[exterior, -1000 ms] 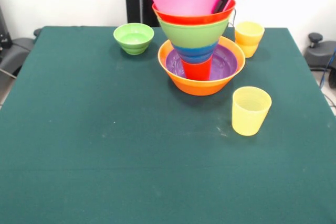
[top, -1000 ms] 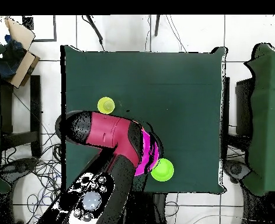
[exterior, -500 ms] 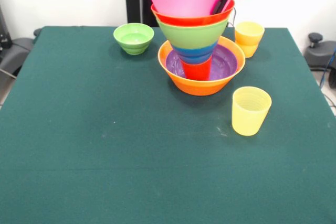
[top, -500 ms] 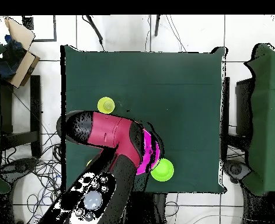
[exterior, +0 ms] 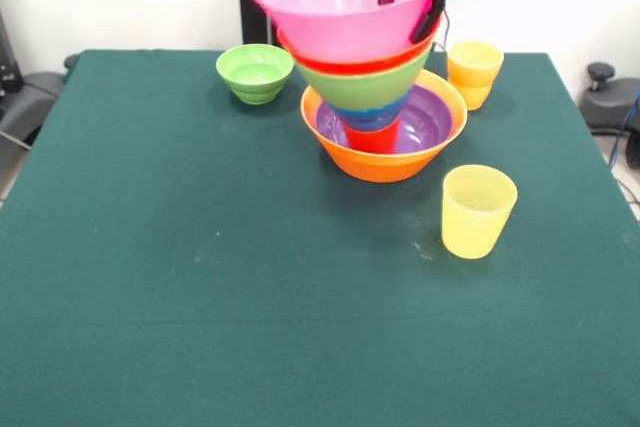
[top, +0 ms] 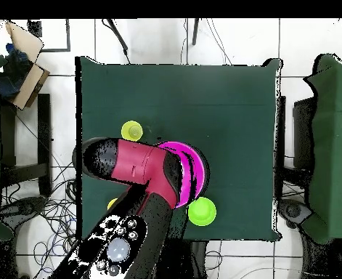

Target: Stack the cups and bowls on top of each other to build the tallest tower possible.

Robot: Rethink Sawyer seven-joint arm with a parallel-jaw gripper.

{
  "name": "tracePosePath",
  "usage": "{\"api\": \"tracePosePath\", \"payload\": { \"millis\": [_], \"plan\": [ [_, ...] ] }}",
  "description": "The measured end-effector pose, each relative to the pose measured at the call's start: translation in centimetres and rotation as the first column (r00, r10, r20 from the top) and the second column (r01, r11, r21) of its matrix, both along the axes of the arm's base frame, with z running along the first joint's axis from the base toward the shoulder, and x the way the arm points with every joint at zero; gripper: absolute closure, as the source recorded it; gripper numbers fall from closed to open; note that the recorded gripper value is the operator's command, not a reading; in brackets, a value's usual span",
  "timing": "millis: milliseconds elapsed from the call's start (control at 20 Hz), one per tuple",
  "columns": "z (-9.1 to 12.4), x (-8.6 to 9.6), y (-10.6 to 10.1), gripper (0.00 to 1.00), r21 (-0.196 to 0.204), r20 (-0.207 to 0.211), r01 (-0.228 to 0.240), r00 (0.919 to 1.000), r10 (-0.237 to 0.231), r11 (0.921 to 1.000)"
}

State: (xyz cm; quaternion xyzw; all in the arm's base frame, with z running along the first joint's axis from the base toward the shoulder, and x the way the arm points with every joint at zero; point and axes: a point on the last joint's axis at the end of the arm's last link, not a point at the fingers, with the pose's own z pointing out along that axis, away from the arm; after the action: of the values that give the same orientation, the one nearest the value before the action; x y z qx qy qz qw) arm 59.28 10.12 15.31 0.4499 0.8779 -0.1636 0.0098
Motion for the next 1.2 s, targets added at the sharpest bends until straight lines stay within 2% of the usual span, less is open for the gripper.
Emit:
{"api": "tracePosePath", "payload": {
  "millis": [1200],
  "plan": [
    [-0.18, 0.28, -0.21, 0.00, 0.015, 0.002, 0.007, 1.0000, -0.007, 0.9999]
  ]
}}
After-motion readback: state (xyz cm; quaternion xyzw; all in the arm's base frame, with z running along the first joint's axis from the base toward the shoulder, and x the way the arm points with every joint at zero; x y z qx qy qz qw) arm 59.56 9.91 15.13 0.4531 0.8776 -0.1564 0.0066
